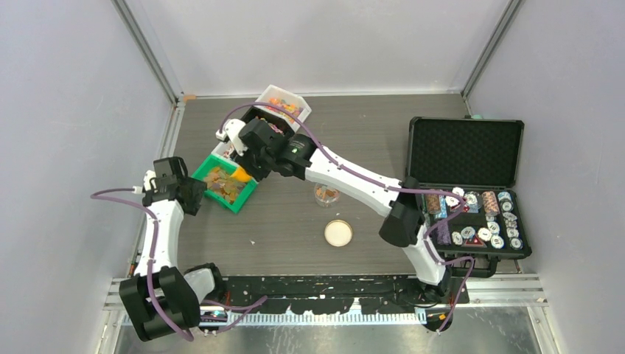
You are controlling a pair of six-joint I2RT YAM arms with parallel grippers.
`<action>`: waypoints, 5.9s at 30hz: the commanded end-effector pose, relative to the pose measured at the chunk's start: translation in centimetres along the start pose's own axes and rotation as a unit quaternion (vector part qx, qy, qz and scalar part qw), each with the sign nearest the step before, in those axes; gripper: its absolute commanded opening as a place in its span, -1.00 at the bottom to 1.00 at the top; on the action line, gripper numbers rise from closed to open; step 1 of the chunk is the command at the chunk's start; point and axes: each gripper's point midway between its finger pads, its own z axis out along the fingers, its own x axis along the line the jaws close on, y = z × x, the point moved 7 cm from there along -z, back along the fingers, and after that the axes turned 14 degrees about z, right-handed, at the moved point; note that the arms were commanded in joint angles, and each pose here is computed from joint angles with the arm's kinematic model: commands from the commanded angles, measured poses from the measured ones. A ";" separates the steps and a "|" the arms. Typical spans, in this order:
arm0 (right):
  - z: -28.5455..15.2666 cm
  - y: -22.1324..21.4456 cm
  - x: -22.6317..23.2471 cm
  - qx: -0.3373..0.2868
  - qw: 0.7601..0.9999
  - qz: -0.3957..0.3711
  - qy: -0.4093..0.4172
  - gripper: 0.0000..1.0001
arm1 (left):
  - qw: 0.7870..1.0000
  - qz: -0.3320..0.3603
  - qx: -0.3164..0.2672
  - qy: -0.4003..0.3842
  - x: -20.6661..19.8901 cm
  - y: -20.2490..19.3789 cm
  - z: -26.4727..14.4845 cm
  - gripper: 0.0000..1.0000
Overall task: Pack the candies
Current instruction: Scoop the fake candies from the storage box, then place the fake candies in the packing bottle.
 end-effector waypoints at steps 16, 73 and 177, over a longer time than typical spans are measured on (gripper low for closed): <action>3.7 0.0 1.7 0.015 0.999 0.024 0.039 -0.99 | 0.999 -0.036 0.029 -0.018 0.0 -0.7 2.8 -0.23; 10.5 -2.7 1.6 -0.079 0.996 -0.010 0.035 -0.99 | 0.994 -0.051 0.094 -0.021 0.3 -2.3 4.9 -0.36; -13.8 -11.1 -7.3 -0.355 0.922 -0.091 -0.127 -0.99 | 0.892 0.160 0.013 -0.423 -8.1 0.8 -11.3 0.84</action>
